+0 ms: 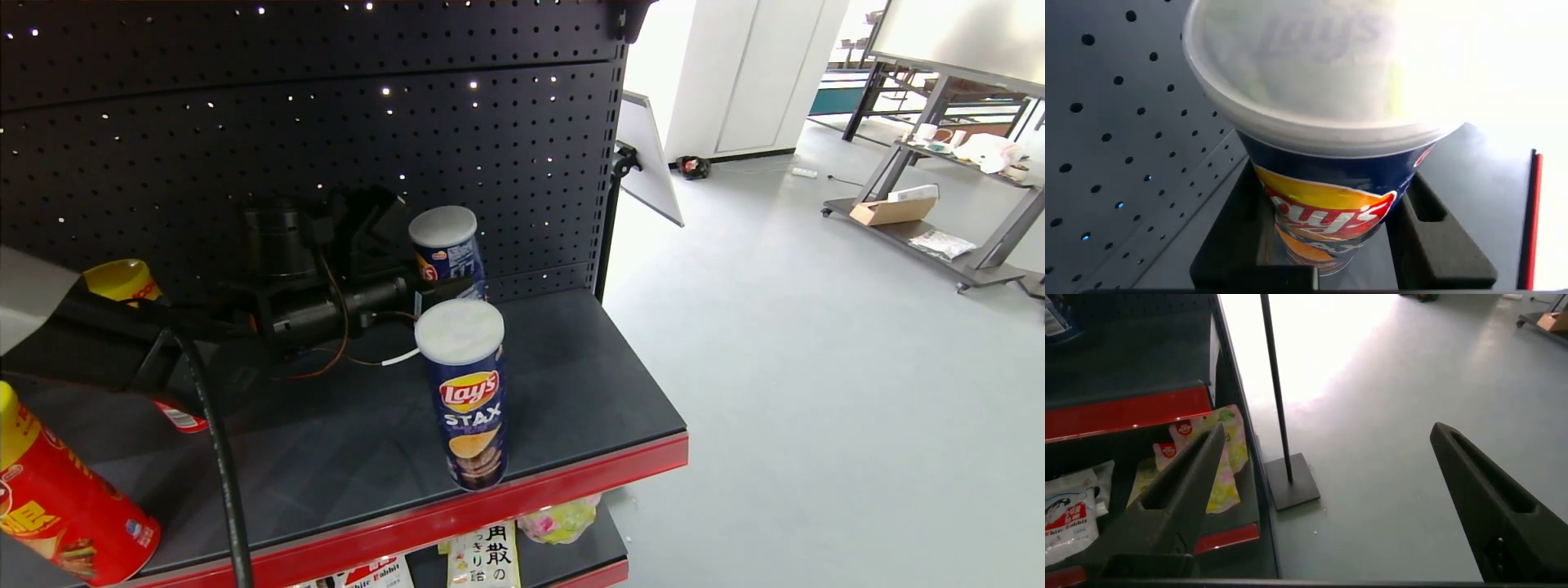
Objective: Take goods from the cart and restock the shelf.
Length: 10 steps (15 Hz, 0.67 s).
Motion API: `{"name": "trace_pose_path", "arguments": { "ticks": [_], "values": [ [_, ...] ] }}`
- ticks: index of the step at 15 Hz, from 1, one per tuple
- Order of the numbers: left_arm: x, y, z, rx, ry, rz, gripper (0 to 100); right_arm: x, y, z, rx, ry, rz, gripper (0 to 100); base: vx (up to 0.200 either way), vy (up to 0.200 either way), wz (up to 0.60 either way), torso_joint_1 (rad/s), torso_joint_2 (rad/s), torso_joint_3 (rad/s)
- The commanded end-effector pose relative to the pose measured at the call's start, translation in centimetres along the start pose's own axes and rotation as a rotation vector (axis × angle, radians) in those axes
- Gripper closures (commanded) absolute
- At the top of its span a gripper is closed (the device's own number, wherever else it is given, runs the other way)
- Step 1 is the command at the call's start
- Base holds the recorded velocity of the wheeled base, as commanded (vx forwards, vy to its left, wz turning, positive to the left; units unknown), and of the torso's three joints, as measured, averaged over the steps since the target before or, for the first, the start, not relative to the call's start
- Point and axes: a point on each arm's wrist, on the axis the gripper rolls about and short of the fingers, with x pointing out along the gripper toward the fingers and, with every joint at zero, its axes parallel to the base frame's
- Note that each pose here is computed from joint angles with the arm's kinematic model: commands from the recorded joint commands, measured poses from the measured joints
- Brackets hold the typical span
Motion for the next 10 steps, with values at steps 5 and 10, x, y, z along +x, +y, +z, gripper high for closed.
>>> {"name": "trace_pose_path", "arguments": {
  "ticks": [5, 10],
  "values": [
    [0.67, 0.18, -0.55, 0.006, -0.014, 0.001, 100, 0.01, 0.0, 0.01, 0.0, 0.001, 0.001, 0, 0.0, 0.0, 0.0, 0.0, 0.0, 0.0],
    [0.62, 0.28, -0.51, 0.007, -0.011, 0.002, 100, 0.01, 0.0, 0.01, 0.0, 0.001, 0.001, 0, 0.0, 0.0, 0.0, 0.0, 0.0, 0.0]
  ]
}}
